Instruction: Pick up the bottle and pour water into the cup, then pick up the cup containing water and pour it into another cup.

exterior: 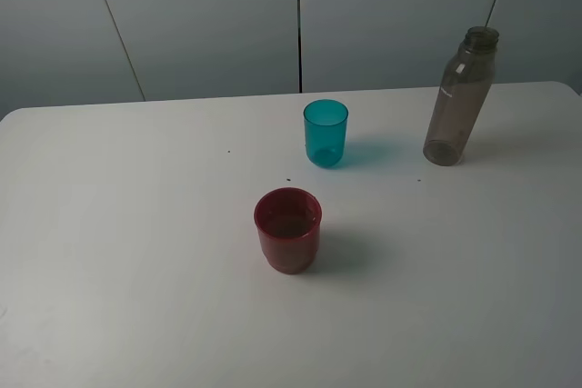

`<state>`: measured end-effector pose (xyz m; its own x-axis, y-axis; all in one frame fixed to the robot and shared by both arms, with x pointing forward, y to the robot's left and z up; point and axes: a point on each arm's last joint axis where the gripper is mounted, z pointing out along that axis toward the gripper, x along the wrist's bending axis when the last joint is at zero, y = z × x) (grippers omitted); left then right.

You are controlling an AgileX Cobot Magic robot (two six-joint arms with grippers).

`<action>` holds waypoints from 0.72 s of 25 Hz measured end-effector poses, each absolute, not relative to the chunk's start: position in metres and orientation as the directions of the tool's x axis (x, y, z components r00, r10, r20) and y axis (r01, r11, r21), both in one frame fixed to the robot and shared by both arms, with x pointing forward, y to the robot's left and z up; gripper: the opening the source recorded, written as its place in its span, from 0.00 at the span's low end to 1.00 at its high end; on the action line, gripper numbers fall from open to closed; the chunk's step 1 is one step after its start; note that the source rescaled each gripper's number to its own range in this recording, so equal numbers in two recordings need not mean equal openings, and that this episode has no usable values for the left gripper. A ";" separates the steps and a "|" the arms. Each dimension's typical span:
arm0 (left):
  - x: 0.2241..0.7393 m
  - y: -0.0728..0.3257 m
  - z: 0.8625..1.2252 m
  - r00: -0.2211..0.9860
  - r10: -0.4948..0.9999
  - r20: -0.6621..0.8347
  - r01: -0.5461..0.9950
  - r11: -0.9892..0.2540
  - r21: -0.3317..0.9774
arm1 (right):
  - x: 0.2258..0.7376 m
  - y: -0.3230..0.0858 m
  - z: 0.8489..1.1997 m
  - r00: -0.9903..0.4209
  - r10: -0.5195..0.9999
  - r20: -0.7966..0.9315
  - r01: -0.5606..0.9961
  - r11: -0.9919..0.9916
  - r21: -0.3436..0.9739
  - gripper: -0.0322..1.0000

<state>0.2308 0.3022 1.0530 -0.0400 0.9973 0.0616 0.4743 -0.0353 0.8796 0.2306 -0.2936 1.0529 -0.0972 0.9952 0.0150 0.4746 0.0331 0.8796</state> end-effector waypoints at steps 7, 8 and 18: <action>0.231 0.302 1.053 -0.040 0.997 0.062 0.474 -0.035 0.880 | 0.231 -0.292 1.053 0.031 0.999 0.015 0.475 -0.028 0.880 1.00; 0.231 0.302 1.053 -0.040 0.997 0.062 0.474 -0.035 0.880 | 0.231 -0.292 1.053 0.031 0.999 0.015 0.475 -0.028 0.880 1.00; 0.231 0.302 1.053 -0.040 0.997 0.062 0.474 -0.035 0.880 | 0.231 -0.294 1.053 0.052 0.998 0.028 0.474 -0.049 0.879 1.00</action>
<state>0.2308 0.3022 1.0530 -0.0400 0.9973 0.0616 0.4743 -0.0353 0.8796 0.2314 -0.2935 1.0529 0.0524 0.9982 0.0278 0.4743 -0.0494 0.8790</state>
